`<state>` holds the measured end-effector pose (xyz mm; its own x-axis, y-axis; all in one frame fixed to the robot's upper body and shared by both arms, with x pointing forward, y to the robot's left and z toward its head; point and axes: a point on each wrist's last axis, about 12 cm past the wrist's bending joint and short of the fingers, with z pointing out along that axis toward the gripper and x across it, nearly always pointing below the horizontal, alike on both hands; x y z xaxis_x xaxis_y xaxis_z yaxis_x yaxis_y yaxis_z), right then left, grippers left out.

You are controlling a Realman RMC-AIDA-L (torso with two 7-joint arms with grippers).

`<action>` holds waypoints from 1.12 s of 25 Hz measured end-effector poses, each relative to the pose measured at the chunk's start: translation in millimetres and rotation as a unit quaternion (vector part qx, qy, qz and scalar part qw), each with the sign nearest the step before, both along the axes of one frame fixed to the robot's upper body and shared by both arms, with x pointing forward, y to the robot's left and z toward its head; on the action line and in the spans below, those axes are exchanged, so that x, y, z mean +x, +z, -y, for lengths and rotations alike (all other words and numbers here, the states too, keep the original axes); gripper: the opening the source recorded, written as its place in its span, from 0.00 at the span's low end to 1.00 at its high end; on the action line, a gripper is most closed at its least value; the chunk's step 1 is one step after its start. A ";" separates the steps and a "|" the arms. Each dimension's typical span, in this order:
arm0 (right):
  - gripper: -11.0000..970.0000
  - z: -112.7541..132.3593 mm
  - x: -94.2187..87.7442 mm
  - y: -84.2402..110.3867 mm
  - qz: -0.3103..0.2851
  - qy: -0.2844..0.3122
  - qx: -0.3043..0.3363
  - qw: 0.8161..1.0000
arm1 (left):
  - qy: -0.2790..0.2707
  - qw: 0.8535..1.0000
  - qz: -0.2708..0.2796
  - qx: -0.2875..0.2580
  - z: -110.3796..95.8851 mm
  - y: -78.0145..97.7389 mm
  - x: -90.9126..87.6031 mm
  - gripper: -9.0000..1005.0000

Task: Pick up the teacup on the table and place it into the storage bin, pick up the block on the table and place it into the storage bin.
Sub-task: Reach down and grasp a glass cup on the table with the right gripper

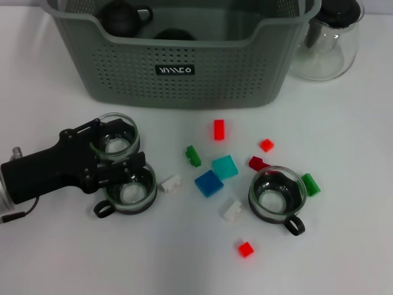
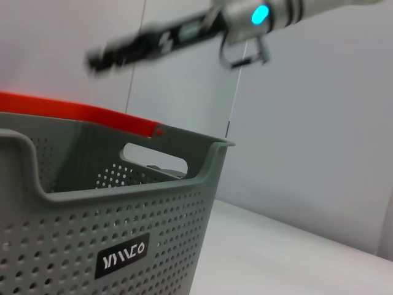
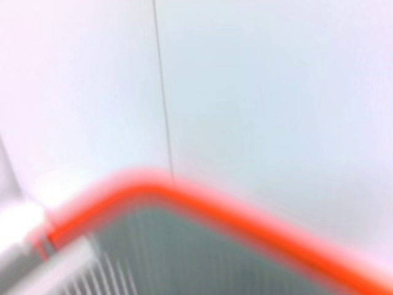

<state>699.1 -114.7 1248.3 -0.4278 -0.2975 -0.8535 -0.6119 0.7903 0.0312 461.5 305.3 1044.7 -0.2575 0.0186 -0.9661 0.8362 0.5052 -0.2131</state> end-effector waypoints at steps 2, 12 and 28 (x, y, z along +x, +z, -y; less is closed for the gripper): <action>0.47 19.5 -14.0 20.4 0.047 0.022 0.071 0.996 | 0.000 1.000 0.000 0.000 -0.1 0.0 -0.2 0.86; 0.59 152.2 -141.0 20.0 0.173 0.292 0.250 0.907 | 0.001 1.000 0.003 0.003 -0.6 1.5 3.5 0.86; 0.57 100.3 -178.8 -42.3 -0.116 0.406 -0.172 0.890 | 0.001 1.000 0.001 0.002 -0.6 1.9 4.1 0.86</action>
